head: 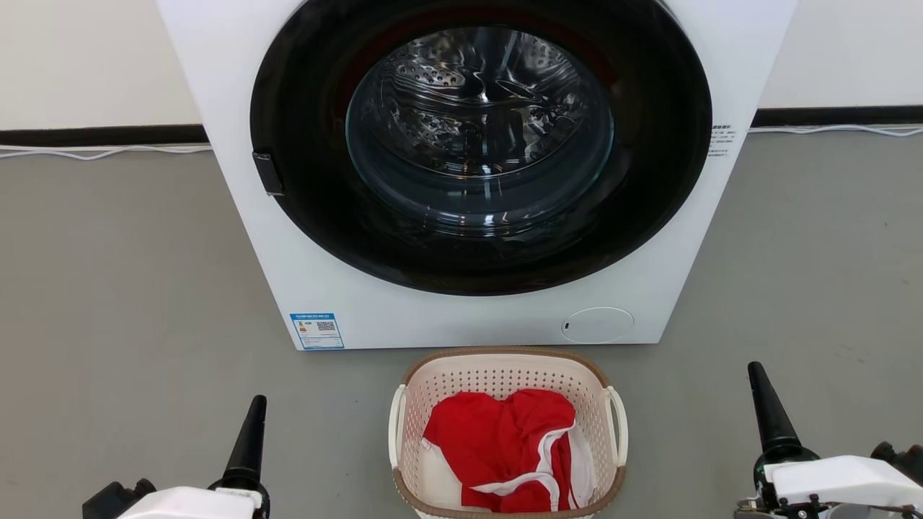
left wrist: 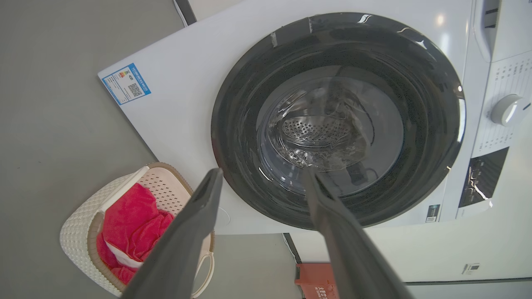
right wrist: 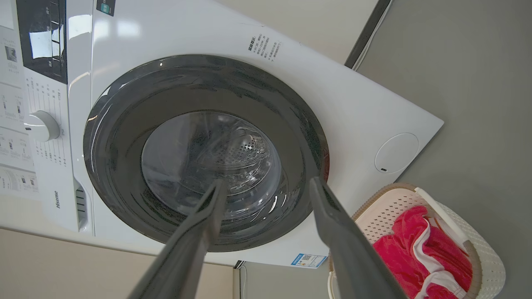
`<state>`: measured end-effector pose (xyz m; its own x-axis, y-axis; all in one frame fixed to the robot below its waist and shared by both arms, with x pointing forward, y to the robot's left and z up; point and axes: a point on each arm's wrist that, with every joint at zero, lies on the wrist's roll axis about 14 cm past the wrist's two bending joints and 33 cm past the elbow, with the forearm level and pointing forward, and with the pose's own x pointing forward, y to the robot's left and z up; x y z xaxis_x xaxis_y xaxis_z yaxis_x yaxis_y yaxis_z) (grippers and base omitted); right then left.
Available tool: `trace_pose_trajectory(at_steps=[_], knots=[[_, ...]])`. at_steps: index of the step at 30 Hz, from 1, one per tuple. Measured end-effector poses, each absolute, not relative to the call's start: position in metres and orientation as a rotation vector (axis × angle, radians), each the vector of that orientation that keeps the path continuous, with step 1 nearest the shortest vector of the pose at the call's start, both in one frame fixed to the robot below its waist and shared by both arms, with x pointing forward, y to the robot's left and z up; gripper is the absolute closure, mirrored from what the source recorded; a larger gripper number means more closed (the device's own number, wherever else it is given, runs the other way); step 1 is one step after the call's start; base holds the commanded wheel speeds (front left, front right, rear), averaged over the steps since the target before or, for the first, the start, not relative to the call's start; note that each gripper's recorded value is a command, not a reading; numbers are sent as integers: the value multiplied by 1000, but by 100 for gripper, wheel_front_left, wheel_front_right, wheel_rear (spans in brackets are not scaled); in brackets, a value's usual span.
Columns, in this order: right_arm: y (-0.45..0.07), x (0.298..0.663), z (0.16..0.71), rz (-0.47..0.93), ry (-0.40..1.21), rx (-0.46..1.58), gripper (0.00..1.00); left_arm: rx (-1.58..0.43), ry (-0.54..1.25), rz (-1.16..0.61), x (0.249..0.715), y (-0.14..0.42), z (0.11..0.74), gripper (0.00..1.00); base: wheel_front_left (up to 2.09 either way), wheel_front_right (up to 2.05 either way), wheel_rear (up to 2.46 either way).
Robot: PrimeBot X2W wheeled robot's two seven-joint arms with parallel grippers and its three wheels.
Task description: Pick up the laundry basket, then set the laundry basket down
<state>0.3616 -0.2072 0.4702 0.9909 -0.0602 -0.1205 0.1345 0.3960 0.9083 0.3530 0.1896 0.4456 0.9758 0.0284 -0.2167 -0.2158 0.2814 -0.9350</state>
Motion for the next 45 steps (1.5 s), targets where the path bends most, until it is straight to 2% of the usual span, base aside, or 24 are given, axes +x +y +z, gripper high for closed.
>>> trace_pose_trajectory(at_steps=[45], knots=[[-218, 359, 479, -112, 36, 504, 0, -696, 118, 159, 350, 199, 457, 0, 0, 0, 0]])
